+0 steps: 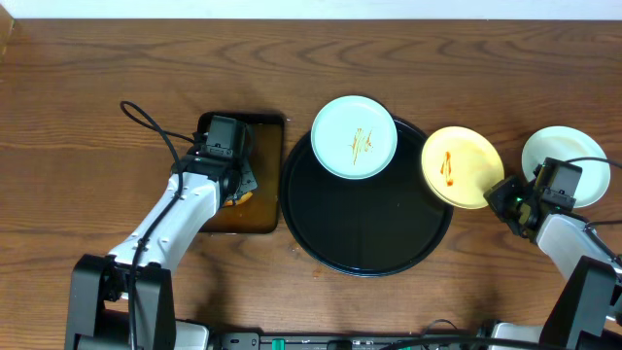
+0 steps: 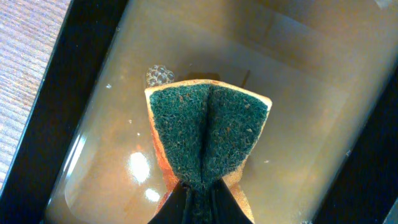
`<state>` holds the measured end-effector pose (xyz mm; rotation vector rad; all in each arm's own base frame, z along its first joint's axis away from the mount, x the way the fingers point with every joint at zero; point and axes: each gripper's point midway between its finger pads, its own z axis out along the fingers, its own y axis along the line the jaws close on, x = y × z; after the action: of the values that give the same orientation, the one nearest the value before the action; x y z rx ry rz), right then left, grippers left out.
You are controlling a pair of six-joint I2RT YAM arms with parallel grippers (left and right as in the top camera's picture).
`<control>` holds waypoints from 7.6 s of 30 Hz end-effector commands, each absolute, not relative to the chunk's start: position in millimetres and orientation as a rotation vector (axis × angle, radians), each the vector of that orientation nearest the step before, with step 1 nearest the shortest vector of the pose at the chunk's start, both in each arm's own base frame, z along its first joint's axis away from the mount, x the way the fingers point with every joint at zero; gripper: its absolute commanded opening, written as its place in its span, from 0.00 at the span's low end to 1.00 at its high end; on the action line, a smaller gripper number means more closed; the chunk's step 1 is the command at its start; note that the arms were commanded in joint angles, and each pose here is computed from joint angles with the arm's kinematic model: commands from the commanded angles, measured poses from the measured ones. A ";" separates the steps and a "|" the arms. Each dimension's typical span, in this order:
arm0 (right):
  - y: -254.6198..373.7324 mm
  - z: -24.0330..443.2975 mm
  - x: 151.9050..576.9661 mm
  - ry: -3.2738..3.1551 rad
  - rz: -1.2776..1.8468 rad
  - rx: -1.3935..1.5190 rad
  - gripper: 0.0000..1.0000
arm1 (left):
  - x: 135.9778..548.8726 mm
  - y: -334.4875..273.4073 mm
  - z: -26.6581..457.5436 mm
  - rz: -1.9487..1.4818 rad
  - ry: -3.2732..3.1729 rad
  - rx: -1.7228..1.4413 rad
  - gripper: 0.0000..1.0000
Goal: Clean dirty plates on tray and stack at the side
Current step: 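Drag the yellow plate with right gripper onto the black tray front, then carry the sponge with left gripper onto the yellow plate, then scrub the sauce on the yellow plate with the sponge, then return the sponge with left gripper to the water tray, then lift the yellow plate with right gripper and carry it right, then set the yellow plate onto the blue plate at right table edge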
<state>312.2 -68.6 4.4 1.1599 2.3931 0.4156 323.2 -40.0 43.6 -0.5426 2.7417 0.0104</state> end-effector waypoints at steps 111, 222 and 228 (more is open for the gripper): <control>96.8 13.2 273.4 2.750 0.201 0.064 0.01 | 310.9 -224.0 40.7 -0.288 2.666 -0.174 0.08; 93.5 241.3 340.1 2.030 -0.788 -0.385 0.01 | 324.6 -49.1 59.9 0.074 2.691 -0.556 0.08; 68.2 227.2 343.0 2.116 -0.682 -0.157 0.01 | 324.5 -49.0 59.9 0.074 2.691 -0.556 0.08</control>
<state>337.1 85.4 219.2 -0.3615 2.1004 -0.7664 325.7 -51.8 59.6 -0.5591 2.6914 0.0627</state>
